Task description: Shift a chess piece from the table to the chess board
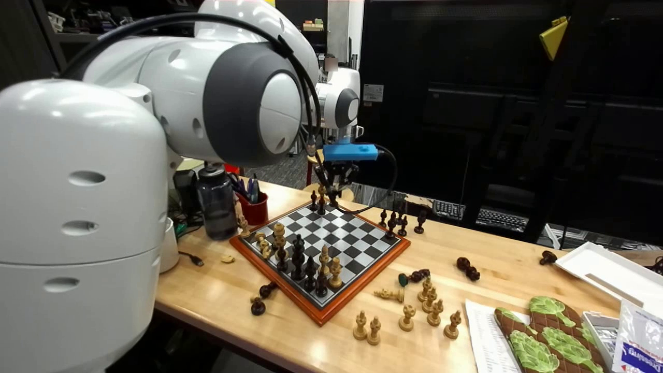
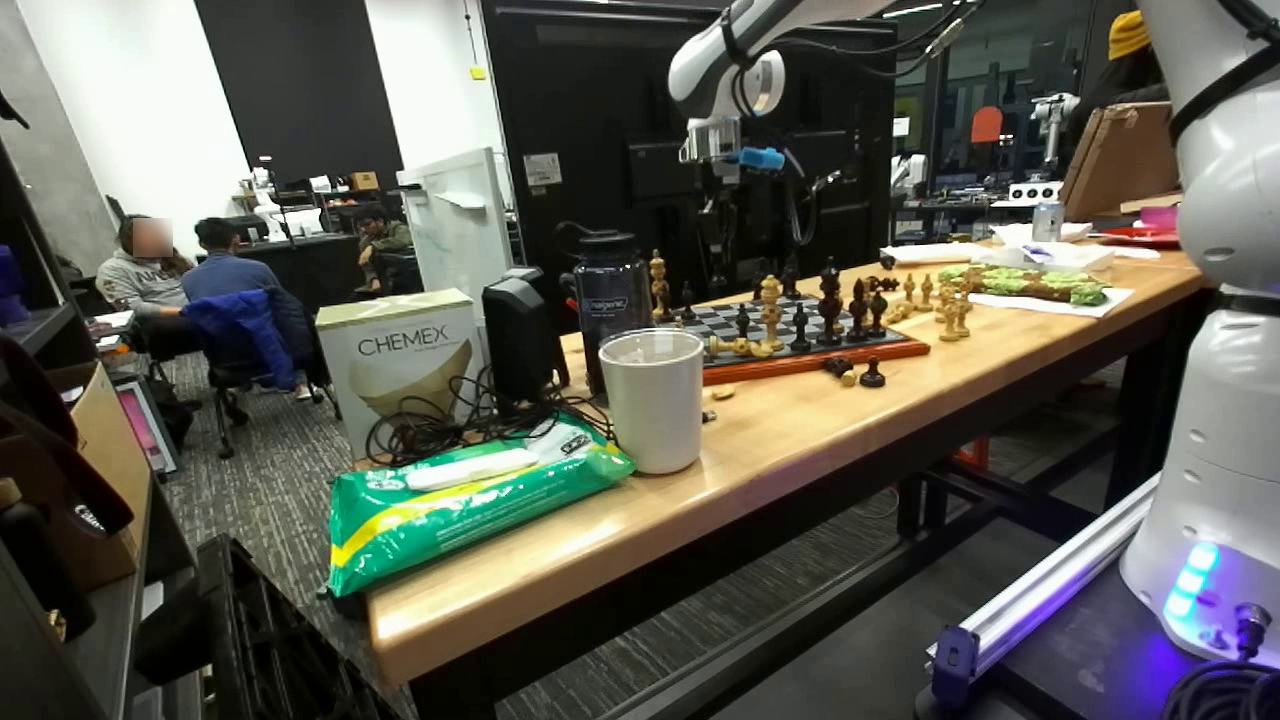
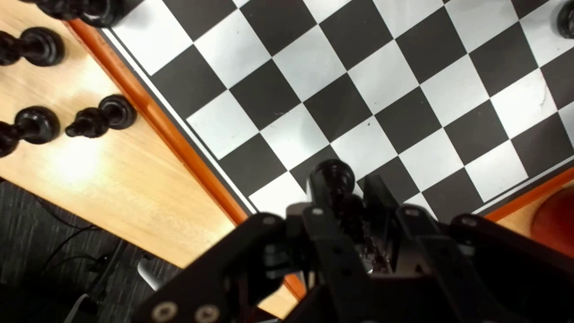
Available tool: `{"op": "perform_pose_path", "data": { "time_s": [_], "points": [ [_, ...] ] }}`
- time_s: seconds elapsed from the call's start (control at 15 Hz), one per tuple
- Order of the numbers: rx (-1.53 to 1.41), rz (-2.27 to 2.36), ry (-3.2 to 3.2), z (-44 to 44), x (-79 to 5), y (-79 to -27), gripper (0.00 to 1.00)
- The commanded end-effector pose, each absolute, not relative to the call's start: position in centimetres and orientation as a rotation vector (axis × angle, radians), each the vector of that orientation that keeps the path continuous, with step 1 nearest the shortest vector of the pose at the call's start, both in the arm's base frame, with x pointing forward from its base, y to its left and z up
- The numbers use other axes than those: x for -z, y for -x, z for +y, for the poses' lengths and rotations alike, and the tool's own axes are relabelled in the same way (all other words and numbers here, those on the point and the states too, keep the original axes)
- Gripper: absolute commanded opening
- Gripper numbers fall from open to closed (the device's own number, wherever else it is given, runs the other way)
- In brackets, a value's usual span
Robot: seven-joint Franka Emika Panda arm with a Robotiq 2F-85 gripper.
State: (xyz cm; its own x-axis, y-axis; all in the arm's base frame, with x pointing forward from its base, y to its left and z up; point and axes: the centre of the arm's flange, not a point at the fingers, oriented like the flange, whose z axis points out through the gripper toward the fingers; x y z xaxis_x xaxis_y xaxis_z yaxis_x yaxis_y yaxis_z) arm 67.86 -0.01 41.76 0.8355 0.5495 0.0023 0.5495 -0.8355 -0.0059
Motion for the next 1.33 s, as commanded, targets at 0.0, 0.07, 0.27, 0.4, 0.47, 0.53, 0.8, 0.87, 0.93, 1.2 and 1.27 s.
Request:
{"op": "perform_pose_path", "data": {
  "time_s": [0.0,0.07,0.27,0.4,0.47,0.53,0.8,0.87,0.93,1.2,1.27],
  "points": [
    [0.035,-0.959,2.995,0.2,-41.2,-65.8,0.06],
    [0.041,-0.969,2.989,0.2,-40.9,-65.8,0.06],
    [0.058,-1.0,2.97,0.5,-40.3,-65.8,0.06],
    [0.062,-1.024,2.955,0.8,-40.0,-65.8,0.06],
    [0.061,-1.033,2.951,1.0,-39.8,-65.9,0.06],
    [0.061,-1.04,2.946,1.0,-39.7,-65.9,0.06],
    [0.061,-1.062,2.934,1.1,-39.3,-66.0,0.06],
    [0.065,-1.066,2.932,1.1,-39.3,-66.1,0.06],
    [0.071,-1.073,2.929,1.1,-39.3,-66.2,0.06],
    [0.089,-1.088,2.922,1.1,-39.1,-66.5,0.06],
    [0.089,-1.09,2.919,1.1,-39.1,-66.6,0.06]
  ]
}}
